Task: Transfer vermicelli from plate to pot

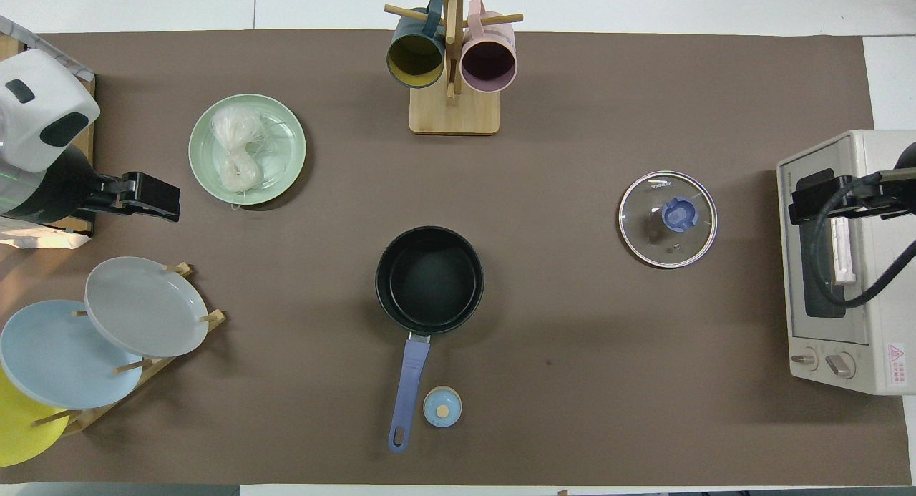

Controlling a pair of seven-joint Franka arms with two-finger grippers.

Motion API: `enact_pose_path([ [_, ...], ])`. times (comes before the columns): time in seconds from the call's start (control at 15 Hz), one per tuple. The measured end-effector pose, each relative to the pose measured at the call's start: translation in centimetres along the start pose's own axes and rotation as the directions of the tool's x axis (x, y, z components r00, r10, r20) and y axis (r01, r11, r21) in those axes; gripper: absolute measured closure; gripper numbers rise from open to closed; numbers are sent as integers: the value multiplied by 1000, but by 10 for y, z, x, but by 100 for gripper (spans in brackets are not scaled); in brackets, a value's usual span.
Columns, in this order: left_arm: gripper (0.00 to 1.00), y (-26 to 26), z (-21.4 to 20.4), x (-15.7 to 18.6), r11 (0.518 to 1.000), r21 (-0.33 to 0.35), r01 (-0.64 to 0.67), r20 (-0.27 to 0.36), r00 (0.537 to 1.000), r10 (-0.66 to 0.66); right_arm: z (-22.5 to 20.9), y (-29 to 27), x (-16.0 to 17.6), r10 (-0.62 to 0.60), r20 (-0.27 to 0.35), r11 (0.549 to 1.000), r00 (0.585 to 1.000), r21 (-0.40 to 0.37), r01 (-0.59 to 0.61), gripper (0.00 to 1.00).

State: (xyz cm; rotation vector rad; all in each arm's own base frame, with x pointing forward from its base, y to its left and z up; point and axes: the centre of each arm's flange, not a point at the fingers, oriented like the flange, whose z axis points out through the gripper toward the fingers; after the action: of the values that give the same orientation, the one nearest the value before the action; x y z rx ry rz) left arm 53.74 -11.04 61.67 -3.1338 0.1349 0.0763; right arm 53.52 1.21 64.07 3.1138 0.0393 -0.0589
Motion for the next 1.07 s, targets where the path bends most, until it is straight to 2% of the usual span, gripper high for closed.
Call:
enact_pose_path([
  [0.4, 0, 0, 0, 0, 1000, -5, 0, 0, 1000, 0, 0, 0, 0, 0, -1, 1000, 1000, 1, 0, 0],
  [0.6, 0, 0, 0, 0, 1000, -9, 1, -1, 1000, -1, 9, -1, 6, 2, -23, 1000, 1000, 21, -2, 0],
  [0.73, 0, 0, -1, 1, 1000, -10, 1, -7, 1000, -1, 29, -5, 15, 4, -46, 999, 999, 51, -2, 0],
  [1.07, 0, 0, -2, 2, 1000, -11, 1, -18, 1000, -2, 112, -35, 51, -31, -94, 998, 995, 57, 37, 0],
])
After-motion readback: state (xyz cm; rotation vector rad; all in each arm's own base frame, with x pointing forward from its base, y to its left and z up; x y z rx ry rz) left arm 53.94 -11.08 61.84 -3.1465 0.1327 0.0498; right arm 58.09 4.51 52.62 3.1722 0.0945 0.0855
